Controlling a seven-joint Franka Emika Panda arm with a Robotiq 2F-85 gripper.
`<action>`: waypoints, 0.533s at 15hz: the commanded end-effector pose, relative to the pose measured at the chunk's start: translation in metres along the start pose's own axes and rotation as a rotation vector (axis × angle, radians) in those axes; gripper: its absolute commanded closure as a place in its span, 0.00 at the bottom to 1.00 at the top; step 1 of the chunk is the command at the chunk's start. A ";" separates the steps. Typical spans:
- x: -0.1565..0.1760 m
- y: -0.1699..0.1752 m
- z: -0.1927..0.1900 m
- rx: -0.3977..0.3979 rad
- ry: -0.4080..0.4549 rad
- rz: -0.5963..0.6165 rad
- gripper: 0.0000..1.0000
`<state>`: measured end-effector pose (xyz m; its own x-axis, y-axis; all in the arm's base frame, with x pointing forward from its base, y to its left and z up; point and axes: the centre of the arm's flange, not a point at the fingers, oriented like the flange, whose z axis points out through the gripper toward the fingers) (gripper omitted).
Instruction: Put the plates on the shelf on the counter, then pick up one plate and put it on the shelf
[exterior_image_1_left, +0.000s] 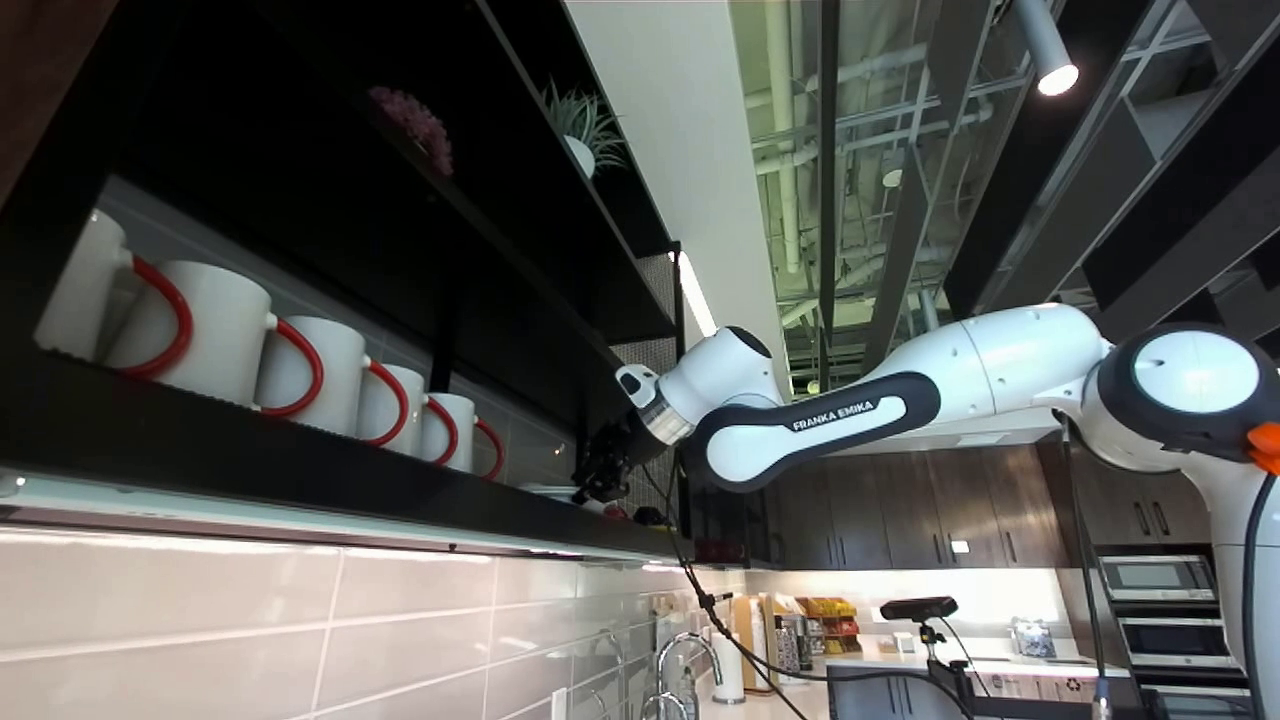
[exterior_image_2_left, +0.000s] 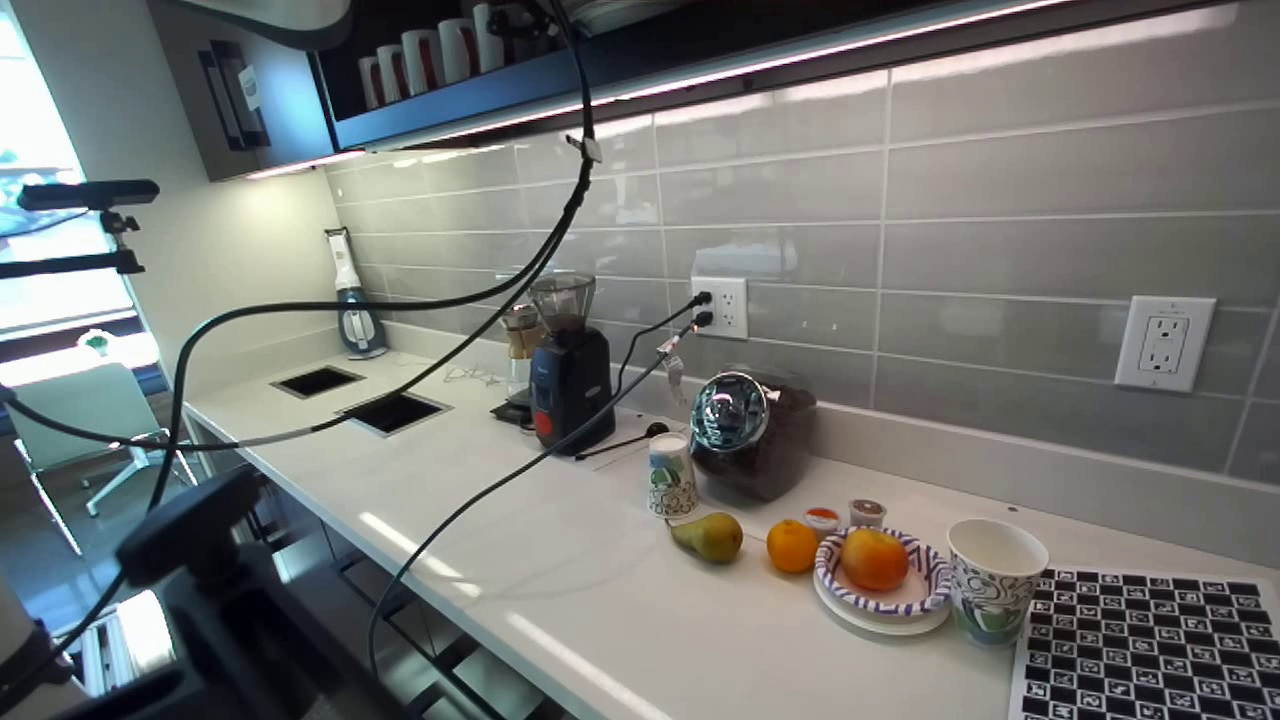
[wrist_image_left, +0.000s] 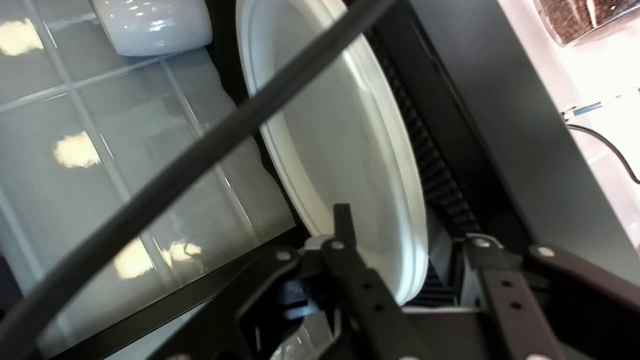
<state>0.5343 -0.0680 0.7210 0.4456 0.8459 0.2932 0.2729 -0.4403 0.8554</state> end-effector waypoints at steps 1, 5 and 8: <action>-0.003 0.004 0.011 0.001 0.002 -0.007 0.69; -0.005 0.002 0.013 -0.052 -0.051 0.055 1.00; -0.002 0.006 -0.001 -0.123 -0.118 0.178 0.98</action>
<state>0.5382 -0.0835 0.7170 0.5128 0.7878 0.3413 0.1991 -0.4958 0.8453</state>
